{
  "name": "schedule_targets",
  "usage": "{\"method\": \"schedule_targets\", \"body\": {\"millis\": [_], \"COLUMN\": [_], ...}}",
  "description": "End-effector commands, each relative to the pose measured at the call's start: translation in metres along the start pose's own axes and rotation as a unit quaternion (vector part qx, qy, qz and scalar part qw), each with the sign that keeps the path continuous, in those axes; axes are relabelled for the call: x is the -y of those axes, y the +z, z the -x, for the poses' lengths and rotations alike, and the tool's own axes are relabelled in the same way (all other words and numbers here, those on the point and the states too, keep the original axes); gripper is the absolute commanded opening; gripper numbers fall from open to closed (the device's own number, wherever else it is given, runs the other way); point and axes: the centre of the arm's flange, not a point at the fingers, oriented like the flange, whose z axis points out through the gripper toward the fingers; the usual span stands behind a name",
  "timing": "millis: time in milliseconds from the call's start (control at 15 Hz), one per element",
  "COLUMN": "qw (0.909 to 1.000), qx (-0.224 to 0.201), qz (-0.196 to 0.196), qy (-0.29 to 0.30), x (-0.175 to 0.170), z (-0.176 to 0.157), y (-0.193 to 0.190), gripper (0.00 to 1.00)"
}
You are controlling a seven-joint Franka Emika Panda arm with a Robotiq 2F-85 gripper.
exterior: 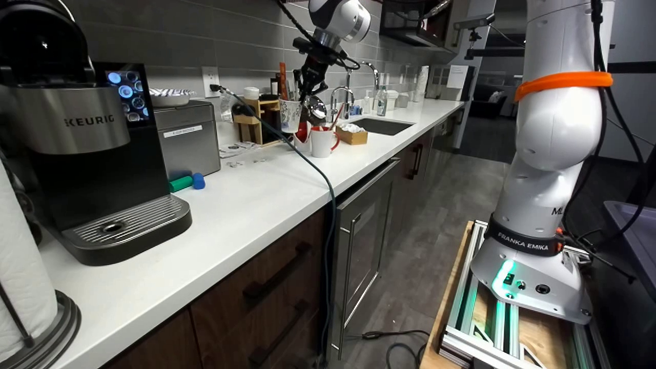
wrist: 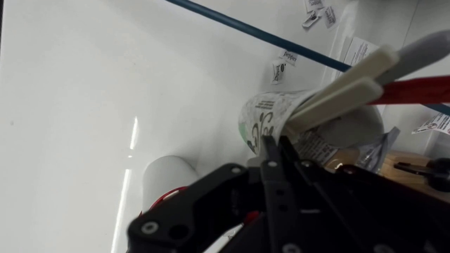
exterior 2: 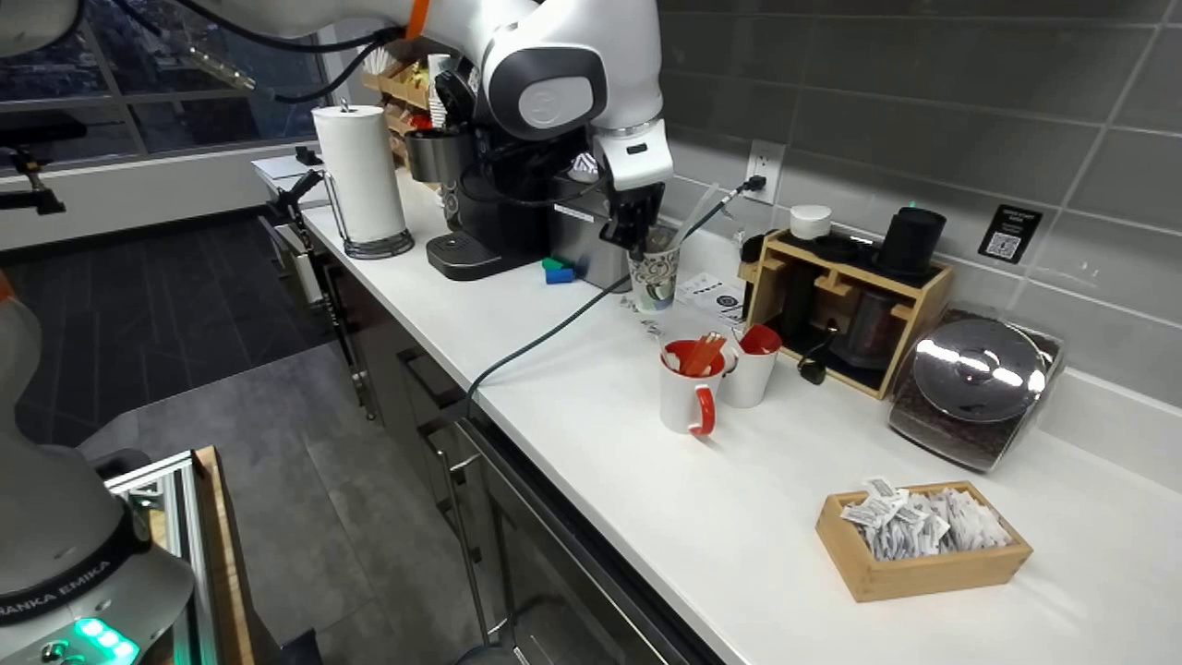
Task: Shift the cup to the right, then place the knife on the counter
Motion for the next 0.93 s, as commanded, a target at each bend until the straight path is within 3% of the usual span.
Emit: {"method": "schedule_targets", "body": {"millis": [0, 200, 600, 867], "qw": [0.9996, 0.9986, 0.9987, 0.9967], "qx": [-0.016, -0.03, 0.016, -0.003], "qz": [-0.019, -0.04, -0.006, 0.005], "qy": [0.01, 0.016, 0.047, 0.081], "x": [0.01, 0.028, 0.045, 0.054], "z": [0.008, -0.002, -0.023, -0.031], "y": [0.012, 0.018, 0.054, 0.072], "gripper": [0.01, 0.01, 0.01, 0.01]}}
